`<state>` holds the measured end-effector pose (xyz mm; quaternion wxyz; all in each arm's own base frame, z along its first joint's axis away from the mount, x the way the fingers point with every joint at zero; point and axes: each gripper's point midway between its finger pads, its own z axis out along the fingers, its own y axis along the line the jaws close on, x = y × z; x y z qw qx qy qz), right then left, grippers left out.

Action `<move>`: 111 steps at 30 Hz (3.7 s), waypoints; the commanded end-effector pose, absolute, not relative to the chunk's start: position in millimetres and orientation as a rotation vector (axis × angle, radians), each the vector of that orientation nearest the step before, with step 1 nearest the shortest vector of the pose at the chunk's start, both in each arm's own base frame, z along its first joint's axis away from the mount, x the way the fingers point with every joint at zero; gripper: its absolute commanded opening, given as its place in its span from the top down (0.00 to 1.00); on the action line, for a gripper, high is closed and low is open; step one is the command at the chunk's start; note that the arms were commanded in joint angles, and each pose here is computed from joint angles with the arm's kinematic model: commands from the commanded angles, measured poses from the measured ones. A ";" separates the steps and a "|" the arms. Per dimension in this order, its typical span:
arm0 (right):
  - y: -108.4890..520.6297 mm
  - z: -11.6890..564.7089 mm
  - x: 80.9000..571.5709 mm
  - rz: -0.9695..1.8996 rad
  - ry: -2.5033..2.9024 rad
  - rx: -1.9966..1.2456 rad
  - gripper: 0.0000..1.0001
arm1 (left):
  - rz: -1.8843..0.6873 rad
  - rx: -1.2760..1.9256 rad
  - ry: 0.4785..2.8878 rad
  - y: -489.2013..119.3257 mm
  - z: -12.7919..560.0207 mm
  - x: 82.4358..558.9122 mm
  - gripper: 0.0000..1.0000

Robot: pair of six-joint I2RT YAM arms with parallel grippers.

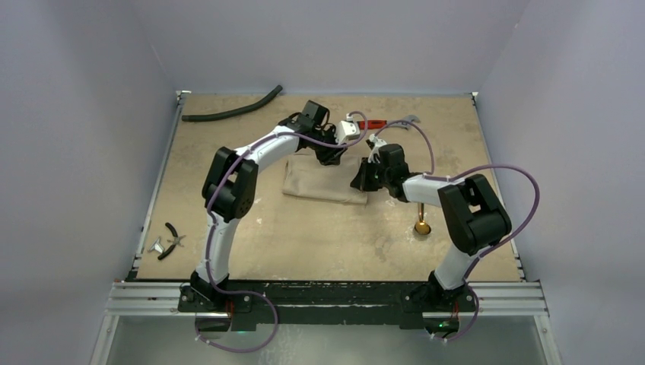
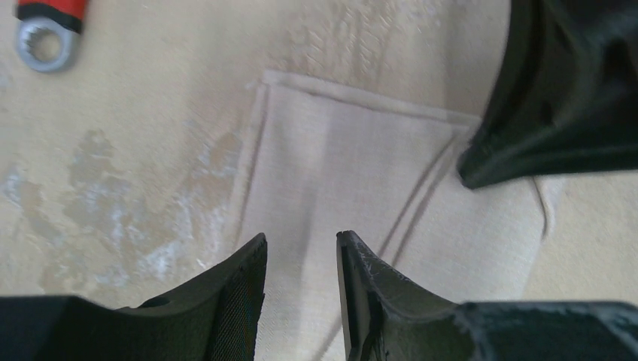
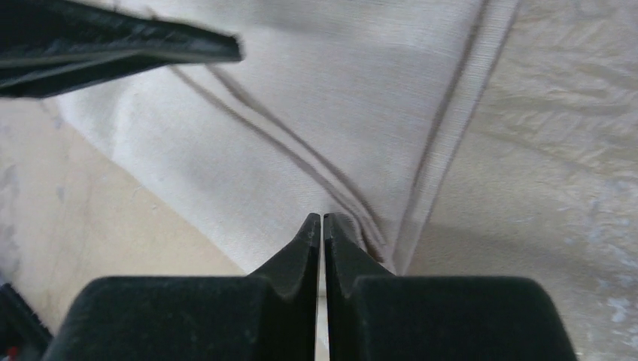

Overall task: Fold the napkin into a case and place the utensils inside
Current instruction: Rotate the 2/3-rectangle-folded napkin at the center of the board.

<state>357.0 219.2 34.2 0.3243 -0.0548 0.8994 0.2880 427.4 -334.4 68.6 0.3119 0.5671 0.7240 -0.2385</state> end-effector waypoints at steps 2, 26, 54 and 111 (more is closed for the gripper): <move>235.1 98.7 361.2 0.976 2.221 -0.136 0.80 | -0.595 1.375 1.820 -354.3 78.3 459.5 0.62; 190.9 64.8 307.2 0.930 2.391 0.027 0.56 | -0.609 1.422 1.868 -354.7 51.0 451.9 0.65; 213.2 76.1 324.0 1.064 2.269 -0.145 0.86 | -0.619 1.460 1.893 -352.0 39.6 446.3 0.66; 232.4 84.1 459.0 0.833 2.214 -0.086 1.00 | -0.516 1.391 2.258 -195.9 46.5 380.3 0.62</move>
